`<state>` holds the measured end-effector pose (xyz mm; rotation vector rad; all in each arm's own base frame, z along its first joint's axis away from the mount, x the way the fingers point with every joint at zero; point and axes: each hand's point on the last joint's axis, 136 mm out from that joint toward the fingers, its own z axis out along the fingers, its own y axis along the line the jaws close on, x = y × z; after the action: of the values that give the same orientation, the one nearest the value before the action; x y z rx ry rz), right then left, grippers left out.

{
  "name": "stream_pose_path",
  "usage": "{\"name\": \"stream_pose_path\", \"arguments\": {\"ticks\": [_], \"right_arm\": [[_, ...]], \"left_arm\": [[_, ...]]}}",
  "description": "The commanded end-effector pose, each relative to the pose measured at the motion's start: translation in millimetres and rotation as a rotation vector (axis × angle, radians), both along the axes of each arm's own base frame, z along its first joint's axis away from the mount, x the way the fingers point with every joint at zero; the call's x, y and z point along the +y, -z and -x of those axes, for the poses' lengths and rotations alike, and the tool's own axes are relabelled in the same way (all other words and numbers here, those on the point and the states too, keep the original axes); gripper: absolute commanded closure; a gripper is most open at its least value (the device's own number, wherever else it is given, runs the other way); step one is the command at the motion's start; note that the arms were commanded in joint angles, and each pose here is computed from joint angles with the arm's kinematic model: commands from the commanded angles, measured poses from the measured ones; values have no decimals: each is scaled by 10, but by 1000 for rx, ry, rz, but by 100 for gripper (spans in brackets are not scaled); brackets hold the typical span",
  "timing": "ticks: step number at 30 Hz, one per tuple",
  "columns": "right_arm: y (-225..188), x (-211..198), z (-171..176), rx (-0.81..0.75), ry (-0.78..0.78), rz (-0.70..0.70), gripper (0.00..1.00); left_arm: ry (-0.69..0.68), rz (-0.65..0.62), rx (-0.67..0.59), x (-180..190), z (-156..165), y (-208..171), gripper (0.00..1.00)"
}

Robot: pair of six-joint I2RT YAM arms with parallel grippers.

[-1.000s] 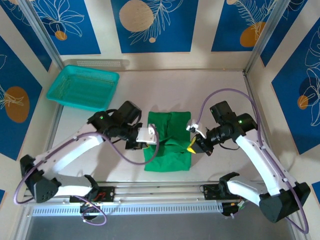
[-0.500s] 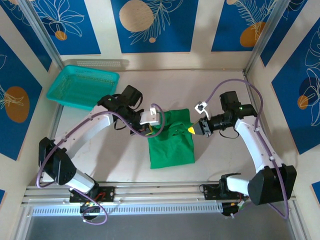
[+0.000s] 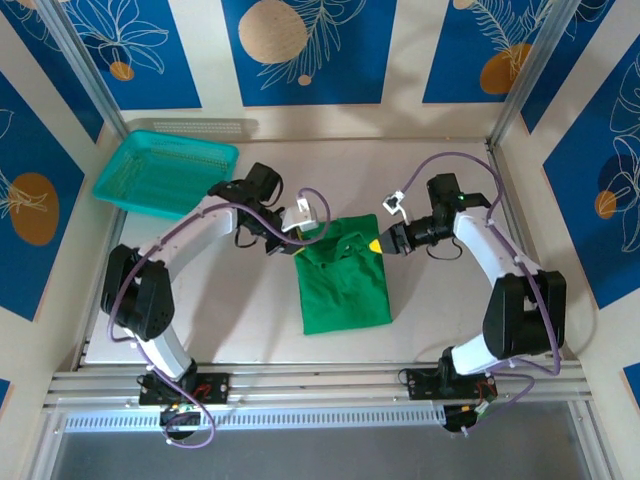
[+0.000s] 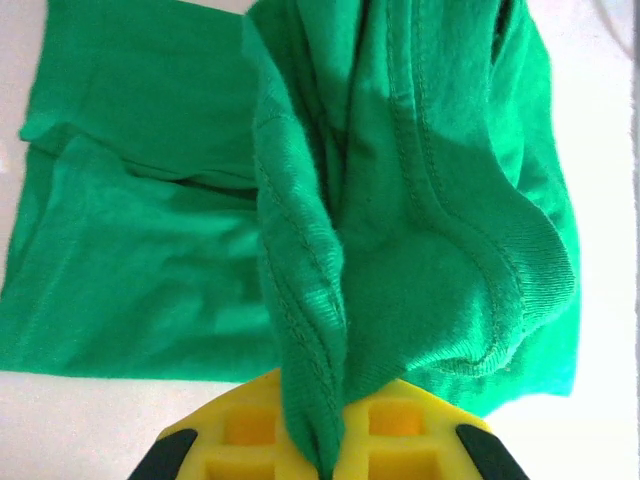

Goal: Fold the inside-out t-shirt

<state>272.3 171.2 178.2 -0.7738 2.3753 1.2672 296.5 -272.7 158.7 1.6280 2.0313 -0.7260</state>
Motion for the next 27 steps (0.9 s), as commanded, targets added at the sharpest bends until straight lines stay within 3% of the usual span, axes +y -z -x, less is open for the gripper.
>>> {"name": "stream_pose_path", "arguments": {"ticks": [1,6,20,22,24,25,26,27], "right_arm": [[75,0,-143,-6,18,2,100],[242,-19,-293,38,13,37,100],[191,-35,-695,50,55,14,100],[218,-70,-776,44,69,19,100],[390,-145,-954,38,127,89,84],[560,-221,-1141,46,217,162,70],[746,-299,-1346,61,328,226,56],[878,-385,-1511,78,418,271,53]], "left_arm": [[-74,56,-12,-33,-224,-21,100],[-194,47,41,12,-428,155,100],[-294,61,82,-112,-830,379,100],[-345,70,100,-91,-978,426,94],[-432,79,155,-38,-1173,505,82],[-475,95,208,-11,-1265,549,61],[-536,117,276,37,-1368,587,30],[-585,148,342,71,-1451,617,1]]}}
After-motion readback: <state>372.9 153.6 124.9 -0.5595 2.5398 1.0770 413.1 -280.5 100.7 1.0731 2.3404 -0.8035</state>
